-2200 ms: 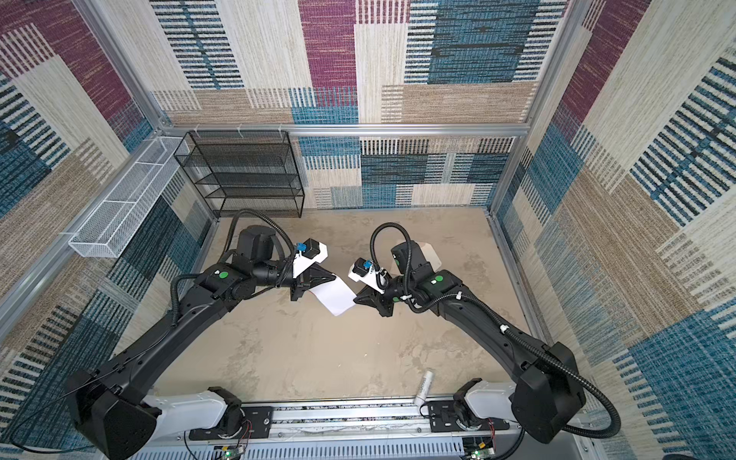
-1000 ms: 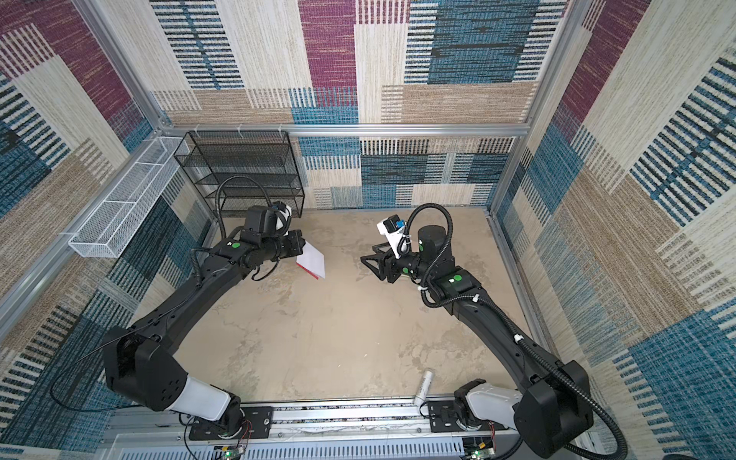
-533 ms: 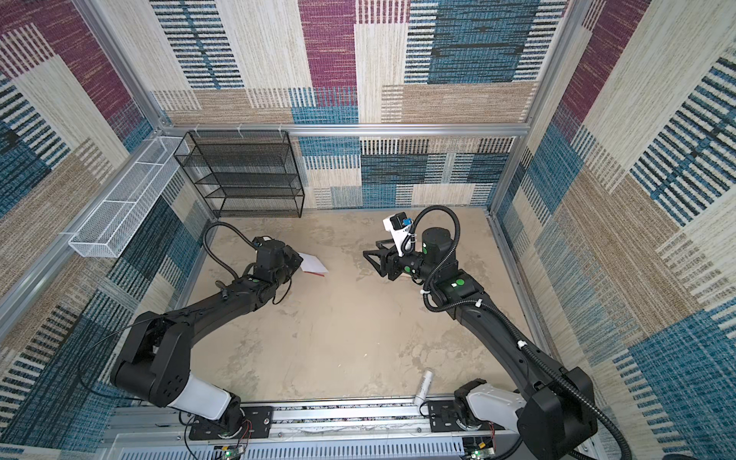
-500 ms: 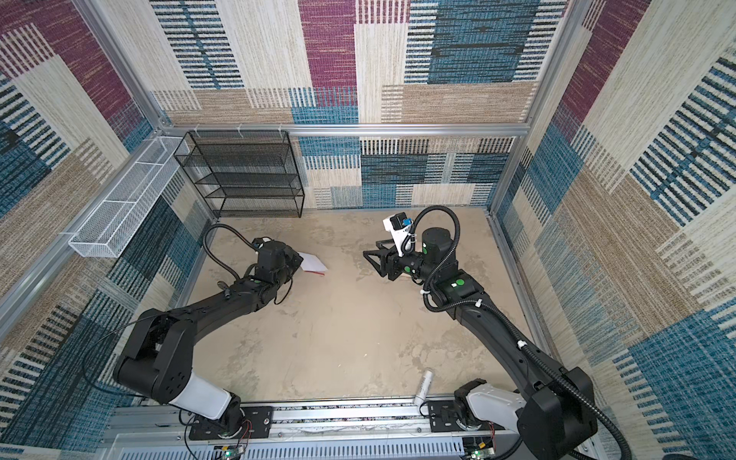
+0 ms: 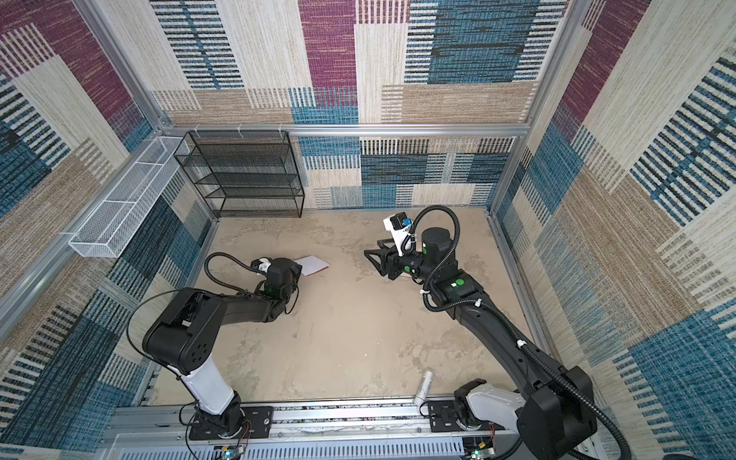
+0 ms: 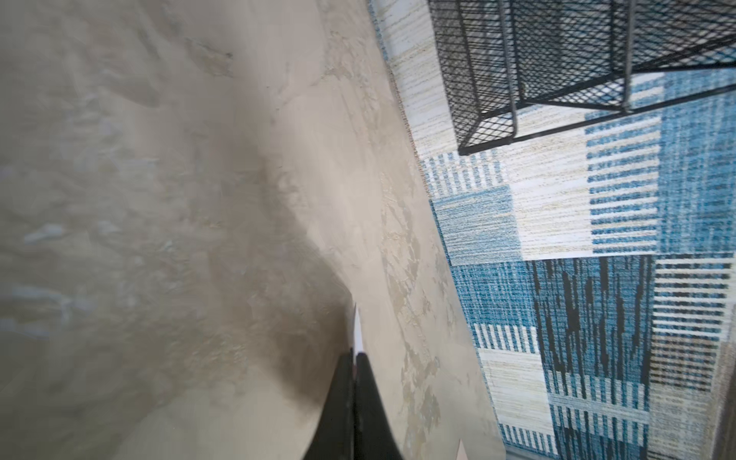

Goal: Place the letter into the envelope and seal it

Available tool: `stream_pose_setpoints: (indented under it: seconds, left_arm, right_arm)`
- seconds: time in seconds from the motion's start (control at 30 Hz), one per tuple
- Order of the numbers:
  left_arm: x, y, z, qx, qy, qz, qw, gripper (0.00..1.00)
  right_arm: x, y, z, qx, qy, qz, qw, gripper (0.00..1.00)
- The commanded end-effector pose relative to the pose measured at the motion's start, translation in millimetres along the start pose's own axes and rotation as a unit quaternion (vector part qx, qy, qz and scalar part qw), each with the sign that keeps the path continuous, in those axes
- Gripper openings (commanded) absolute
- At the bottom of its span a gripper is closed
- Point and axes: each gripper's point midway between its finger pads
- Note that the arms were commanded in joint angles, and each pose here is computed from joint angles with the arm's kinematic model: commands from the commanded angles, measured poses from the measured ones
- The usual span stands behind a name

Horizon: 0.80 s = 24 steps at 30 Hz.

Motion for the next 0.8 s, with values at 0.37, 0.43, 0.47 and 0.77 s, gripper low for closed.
stream_pose_setpoints:
  seconds: [0.37,0.43,0.47,0.77]
  left_arm:
    - [-26,1,29,-0.008,-0.059,0.011,0.998,0.64]
    - [-31,3,34,-0.004,-0.071,0.020,0.997,0.71]
    - [-33,5,37,-0.002,-0.075,0.025,0.997,0.73]
    - [-59,7,47,0.018,-0.107,0.055,0.993,0.82]
  right_arm:
    - [6,-6,-6,-0.017,0.009,-0.008,1.000,0.59]
    - [7,-7,-8,-0.020,0.014,-0.008,1.000,0.59]
    - [8,-6,-11,-0.019,0.018,-0.007,1.000,0.60]
    - [10,-7,-21,-0.023,0.038,-0.009,0.999,0.60]
Point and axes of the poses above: each gripper's point midway between its finger pads, its own x axis out along the fingers, its own z axis along the line the jaws close on, y = z × x, and after that the axes turned 10 degrees about x, right-handed
